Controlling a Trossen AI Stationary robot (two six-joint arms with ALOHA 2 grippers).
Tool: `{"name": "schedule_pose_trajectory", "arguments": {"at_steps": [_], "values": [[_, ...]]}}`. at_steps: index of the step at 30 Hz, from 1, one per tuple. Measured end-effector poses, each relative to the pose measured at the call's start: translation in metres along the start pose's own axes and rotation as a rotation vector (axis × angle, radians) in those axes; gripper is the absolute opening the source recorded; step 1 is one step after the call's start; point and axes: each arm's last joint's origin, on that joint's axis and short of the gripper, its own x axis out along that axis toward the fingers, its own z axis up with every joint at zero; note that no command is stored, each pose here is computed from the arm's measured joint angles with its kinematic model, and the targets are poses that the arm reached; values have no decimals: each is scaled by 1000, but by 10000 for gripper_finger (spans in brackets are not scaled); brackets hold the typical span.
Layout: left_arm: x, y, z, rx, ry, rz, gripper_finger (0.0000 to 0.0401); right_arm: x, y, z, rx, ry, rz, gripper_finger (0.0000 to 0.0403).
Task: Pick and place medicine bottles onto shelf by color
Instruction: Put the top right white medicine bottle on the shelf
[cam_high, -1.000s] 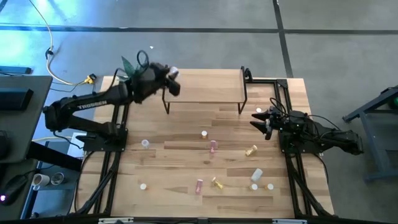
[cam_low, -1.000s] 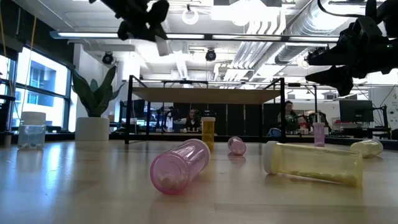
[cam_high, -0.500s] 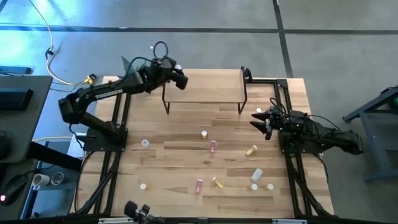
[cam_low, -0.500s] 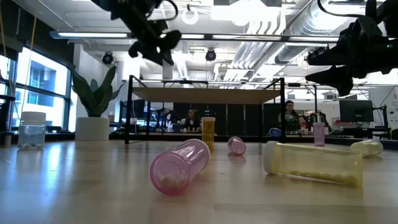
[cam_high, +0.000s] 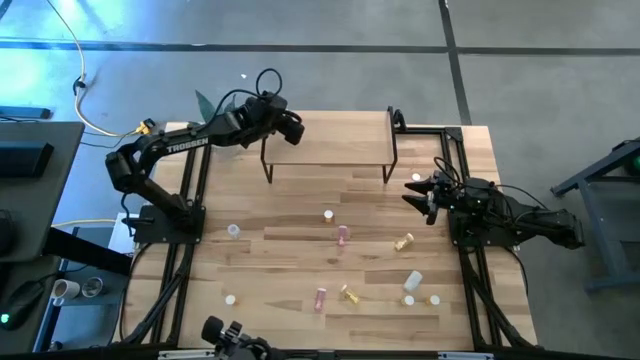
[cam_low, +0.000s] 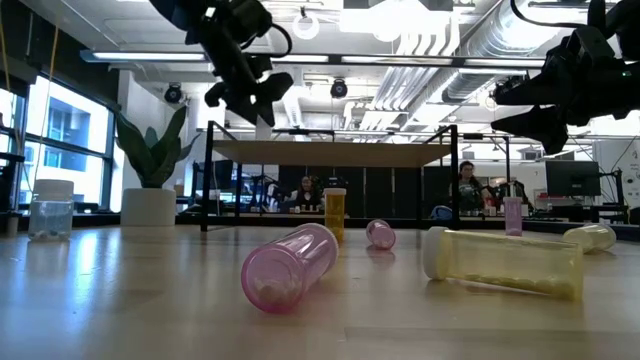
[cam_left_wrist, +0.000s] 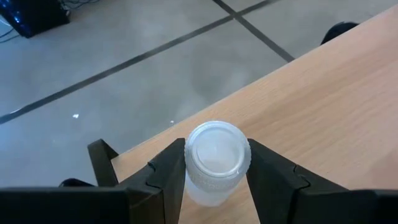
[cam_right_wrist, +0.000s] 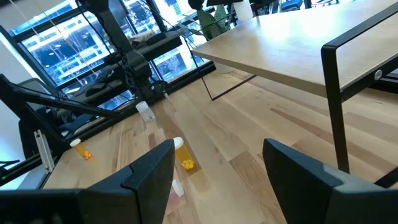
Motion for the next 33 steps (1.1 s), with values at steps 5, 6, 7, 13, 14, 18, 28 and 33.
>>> {"name": "schedule_pose_trajectory", "arguments": {"at_steps": [5,6,7,13,14,18,28,33], "values": [[0,1,-2,-31,18,7,138,0,0,0,0,0,0,236],[1,1,-2,-32,19,19,138,0,0,0,0,0,0,236],[2,0,-3,-30,19,34,138,0,0,0,0,0,0,236],[12,2,-5,-70,36,35,138,0,0,0,0,0,0,236],[13,3,-5,-73,39,35,138,0,0,0,0,0,0,236],[14,2,-5,-73,37,33,138,0,0,0,0,0,0,236],[14,3,-5,-94,35,43,151,0,0,0,0,0,0,236],[16,2,-4,-74,24,43,175,0,0,0,0,0,0,236]]}}
